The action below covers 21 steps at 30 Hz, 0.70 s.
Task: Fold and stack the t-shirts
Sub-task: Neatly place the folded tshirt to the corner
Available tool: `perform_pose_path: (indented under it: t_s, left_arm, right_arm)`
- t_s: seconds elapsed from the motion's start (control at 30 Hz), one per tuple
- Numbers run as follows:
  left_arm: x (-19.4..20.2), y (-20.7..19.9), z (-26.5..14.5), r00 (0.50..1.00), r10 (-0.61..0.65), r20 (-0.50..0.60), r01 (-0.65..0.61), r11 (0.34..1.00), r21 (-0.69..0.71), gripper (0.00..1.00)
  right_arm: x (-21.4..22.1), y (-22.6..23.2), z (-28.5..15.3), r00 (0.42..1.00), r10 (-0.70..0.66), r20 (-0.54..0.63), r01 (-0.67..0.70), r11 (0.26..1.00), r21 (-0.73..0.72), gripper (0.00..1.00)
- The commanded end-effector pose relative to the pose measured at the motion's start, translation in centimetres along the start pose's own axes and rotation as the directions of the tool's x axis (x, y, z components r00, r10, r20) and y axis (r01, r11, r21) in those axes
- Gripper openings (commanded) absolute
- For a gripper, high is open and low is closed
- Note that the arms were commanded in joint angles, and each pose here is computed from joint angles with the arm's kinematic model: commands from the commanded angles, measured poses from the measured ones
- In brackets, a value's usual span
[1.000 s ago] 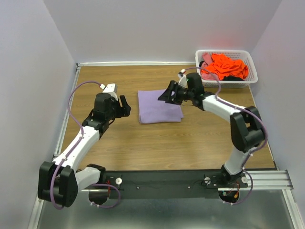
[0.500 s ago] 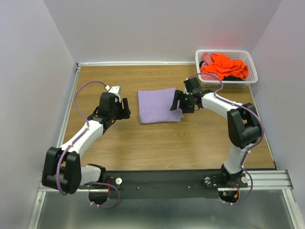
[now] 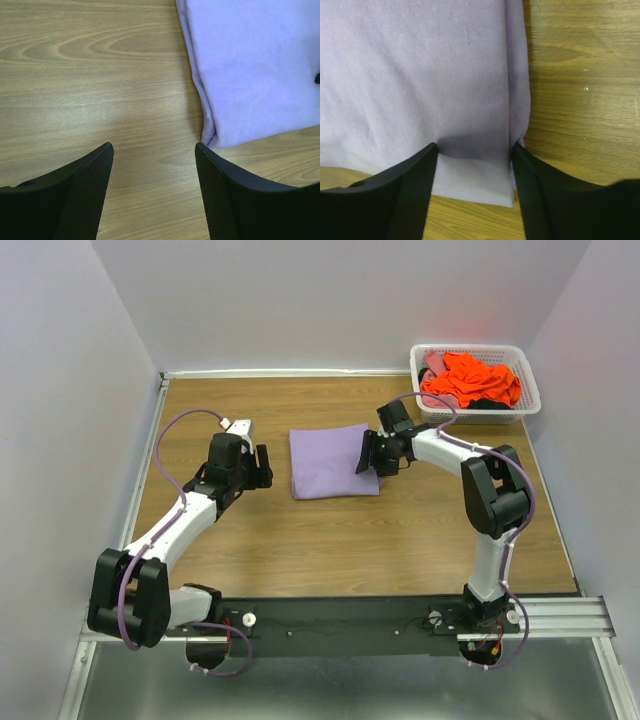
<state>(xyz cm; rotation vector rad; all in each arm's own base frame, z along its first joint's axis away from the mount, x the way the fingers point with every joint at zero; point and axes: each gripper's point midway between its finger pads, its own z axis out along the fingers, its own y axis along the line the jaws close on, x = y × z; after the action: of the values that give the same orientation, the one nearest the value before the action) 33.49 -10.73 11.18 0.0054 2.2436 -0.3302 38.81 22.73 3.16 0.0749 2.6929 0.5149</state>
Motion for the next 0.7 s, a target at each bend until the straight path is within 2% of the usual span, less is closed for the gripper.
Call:
perform_pose_path:
  t_s: [0.0,0.07,0.1,0.2,0.23,0.33,0.5,0.53,0.6,0.67]
  left_arm:
    - [-2.0,0.2,-0.6,0.998,0.013,0.056,-0.012,1.000,-0.017,0.74]
    - [-2.0,0.2,-0.6,0.998,0.013,0.055,-0.012,1.000,-0.017,0.73]
    - [-2.0,0.2,-0.6,0.998,0.013,0.057,-0.012,1.000,-0.018,0.74]
    - [-2.3,0.2,-0.7,0.998,0.012,0.064,-0.011,1.000,-0.016,0.74]
    - [-2.3,0.1,-0.8,0.998,0.012,0.065,-0.011,1.000,-0.014,0.74]
    - [-2.5,-0.1,-1.0,0.997,0.014,0.072,-0.014,1.000,-0.006,0.74]
    - [-3.2,-0.1,-1.9,0.995,0.018,0.101,-0.017,1.000,-0.007,0.74]
    - [-3.3,-0.1,-2.0,0.994,0.017,0.105,-0.016,1.000,-0.009,0.74]
    - [-3.8,0.4,-2.5,0.992,0.012,0.128,-0.007,0.999,-0.037,0.74]
    - [-4.4,0.5,-3.2,0.988,0.009,0.155,-0.002,0.999,-0.045,0.74]
  right_arm:
    - [1.6,-0.4,0.9,0.998,-0.019,-0.057,0.020,1.000,0.013,0.59]
    - [1.6,-0.8,0.8,0.998,-0.029,-0.055,0.031,0.999,0.026,0.49]
    - [1.9,-1.4,0.7,0.998,-0.034,-0.054,0.036,0.998,0.050,0.38]
    - [1.7,-2.8,0.2,0.998,-0.051,-0.042,0.055,0.993,0.103,0.21]
    - [1.8,-3.8,0.0,0.998,-0.058,-0.040,0.063,0.989,0.136,0.13]
    - [1.7,-7.3,-0.9,0.998,-0.045,-0.031,0.051,0.970,0.239,0.00]
    - [2.1,-14.2,-3.5,0.999,-0.003,-0.033,0.016,0.925,0.381,0.01]
    - [1.8,-15.4,-4.6,1.000,-0.017,-0.016,0.023,0.902,0.432,0.01]
    - [3.0,-17.9,-5.7,0.996,-0.067,-0.054,0.085,0.858,0.507,0.00]
    - [3.1,-20.4,-7.4,0.993,-0.106,-0.060,0.120,0.781,0.613,0.00]
